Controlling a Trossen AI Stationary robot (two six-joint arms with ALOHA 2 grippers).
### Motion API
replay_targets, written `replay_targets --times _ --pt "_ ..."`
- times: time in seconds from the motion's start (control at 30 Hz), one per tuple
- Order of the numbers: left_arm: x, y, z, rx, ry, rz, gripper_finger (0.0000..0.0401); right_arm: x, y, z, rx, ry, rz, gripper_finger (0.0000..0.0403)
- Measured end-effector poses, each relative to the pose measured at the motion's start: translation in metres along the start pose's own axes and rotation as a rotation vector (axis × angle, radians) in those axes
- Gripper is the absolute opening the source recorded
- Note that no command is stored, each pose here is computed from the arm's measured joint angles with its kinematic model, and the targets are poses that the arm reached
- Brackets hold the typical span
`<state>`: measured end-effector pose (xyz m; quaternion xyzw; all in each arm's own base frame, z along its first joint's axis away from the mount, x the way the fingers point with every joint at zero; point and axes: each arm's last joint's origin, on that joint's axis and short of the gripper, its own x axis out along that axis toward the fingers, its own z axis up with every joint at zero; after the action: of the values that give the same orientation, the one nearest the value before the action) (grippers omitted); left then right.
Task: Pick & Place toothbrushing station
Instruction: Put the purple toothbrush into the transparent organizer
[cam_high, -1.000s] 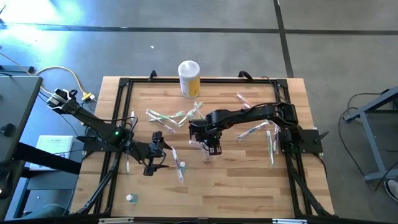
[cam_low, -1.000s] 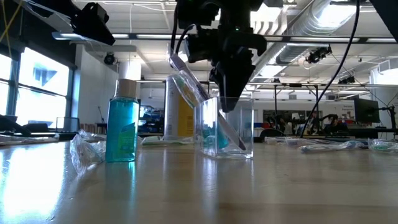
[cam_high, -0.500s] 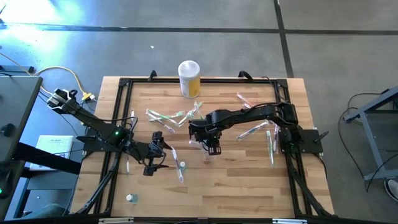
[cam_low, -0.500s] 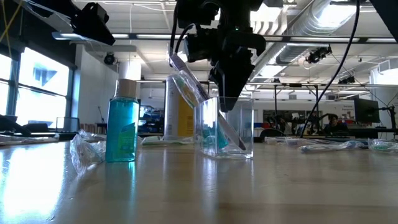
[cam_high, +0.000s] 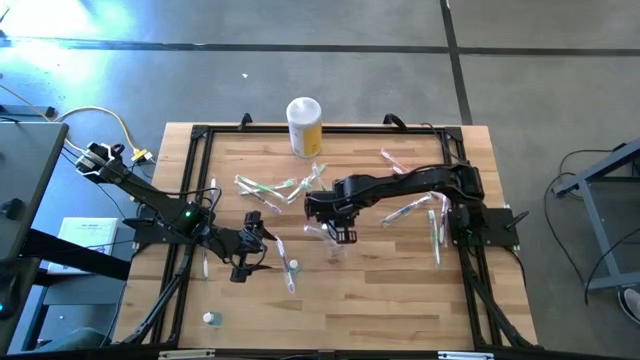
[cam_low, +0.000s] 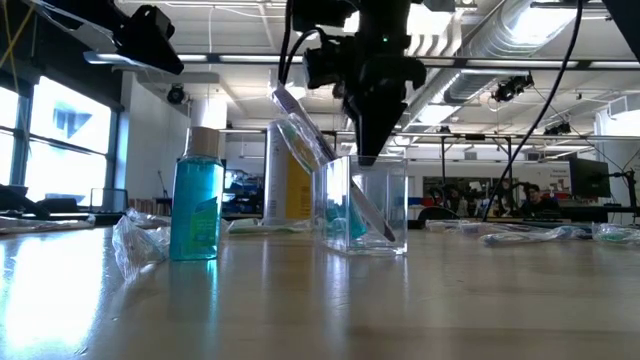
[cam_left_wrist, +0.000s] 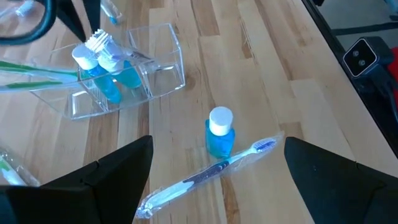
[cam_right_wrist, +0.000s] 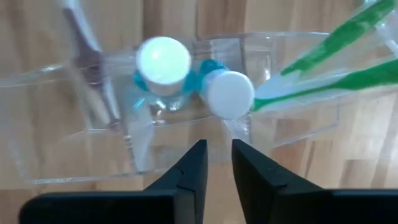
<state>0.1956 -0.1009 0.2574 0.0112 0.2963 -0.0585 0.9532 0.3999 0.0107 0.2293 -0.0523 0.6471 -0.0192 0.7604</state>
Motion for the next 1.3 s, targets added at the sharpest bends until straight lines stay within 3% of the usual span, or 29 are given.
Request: replay_targets --times 0.37,0.6,0.77,0.9,1.1,1.3 --pt "0.000 0.001 -0.004 0.012 0.037 0.009 0.0355 -0.033 0.022 -0.001 -0.052 0.045 -0.053 0.0006" --pt "0.000 0.001 -0.005 -0.014 0.047 0.014 0.0355 -0.065 0.031 -0.019 0.112 0.213 -0.118 0.0004" --pt "0.000 0.002 -0.006 -0.033 0.056 0.017 0.0355 -0.092 0.033 -0.033 0.176 0.162 -0.013 0.0004" --pt "-0.001 0.002 -0.009 -0.059 0.085 0.028 0.0355 -0.119 0.026 -0.054 0.188 0.082 -0.058 0.0005" --pt "0.001 0.003 -0.013 -0.068 0.101 0.036 0.0355 -0.159 0.000 -0.106 0.381 -0.085 -0.205 0.0005" --pt "0.004 0.004 -0.021 -0.064 0.115 0.041 0.0355 -0.161 -0.025 -0.161 0.547 -0.193 -0.210 0.0005"
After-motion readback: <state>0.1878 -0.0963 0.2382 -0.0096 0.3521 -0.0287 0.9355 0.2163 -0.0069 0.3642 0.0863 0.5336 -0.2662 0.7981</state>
